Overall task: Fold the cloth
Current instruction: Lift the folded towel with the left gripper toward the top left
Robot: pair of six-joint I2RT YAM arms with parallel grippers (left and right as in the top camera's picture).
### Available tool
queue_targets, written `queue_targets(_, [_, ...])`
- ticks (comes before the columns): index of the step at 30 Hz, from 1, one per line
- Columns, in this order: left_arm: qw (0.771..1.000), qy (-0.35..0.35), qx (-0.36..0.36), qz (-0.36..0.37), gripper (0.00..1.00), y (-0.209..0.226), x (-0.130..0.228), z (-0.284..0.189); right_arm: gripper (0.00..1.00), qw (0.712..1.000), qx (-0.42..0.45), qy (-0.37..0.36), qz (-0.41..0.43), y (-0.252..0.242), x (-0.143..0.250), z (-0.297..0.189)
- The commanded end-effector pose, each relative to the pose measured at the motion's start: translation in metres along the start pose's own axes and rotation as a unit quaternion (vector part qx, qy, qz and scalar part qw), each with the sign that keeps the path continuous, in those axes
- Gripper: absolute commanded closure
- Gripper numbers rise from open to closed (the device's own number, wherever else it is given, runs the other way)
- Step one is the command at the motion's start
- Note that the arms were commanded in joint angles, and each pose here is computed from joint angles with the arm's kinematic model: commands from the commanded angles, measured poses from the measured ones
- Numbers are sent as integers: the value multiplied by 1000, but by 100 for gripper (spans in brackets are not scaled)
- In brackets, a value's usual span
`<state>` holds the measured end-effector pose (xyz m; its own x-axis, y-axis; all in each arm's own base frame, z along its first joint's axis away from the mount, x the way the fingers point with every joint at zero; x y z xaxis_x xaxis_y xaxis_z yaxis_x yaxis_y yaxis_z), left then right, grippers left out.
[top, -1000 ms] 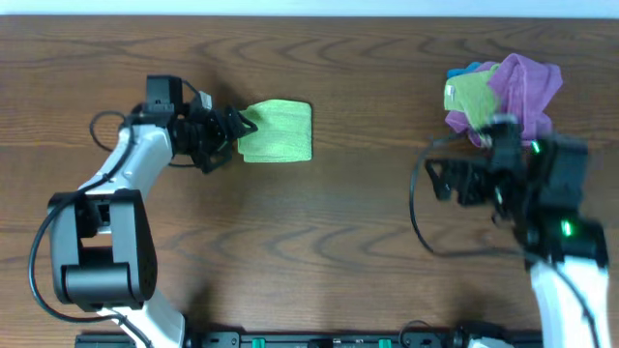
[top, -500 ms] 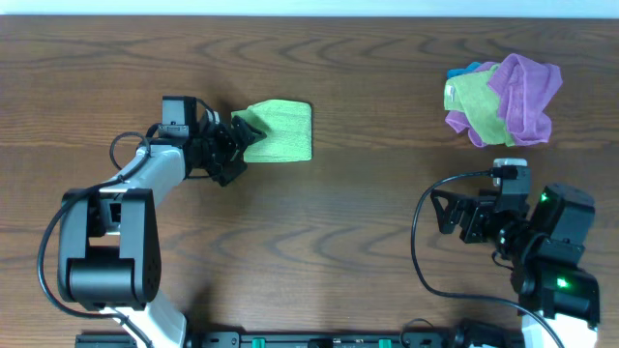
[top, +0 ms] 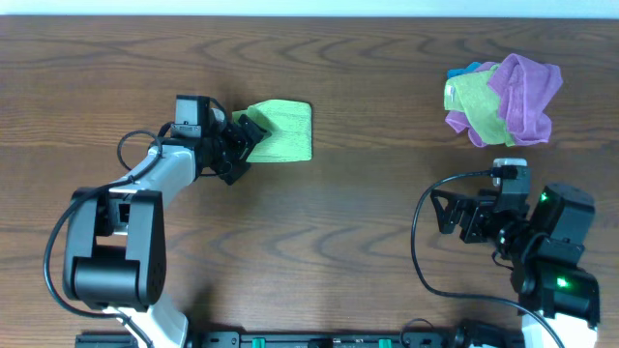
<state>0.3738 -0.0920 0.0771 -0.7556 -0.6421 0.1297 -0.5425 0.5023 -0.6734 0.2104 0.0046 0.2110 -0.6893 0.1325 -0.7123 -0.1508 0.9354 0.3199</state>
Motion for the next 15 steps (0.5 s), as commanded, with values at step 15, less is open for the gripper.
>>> queue_targets(15, [1000,-13,-2,-9,11,11,-6,33,1,1000,-7,0,8,0,1,0])
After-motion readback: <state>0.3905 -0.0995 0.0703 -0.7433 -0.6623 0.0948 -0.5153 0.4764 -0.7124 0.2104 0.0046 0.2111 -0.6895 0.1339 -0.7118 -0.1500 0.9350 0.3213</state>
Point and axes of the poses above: each gripper's point midway between its finger pads, its own z axis out along the fingers, its own y axis along the line the jaws close on, x = y × z, the point moved 6 cm from there along -z, back along the fingers, and after that the axes turned 3 degrees about -z, right-handed, at the moved point
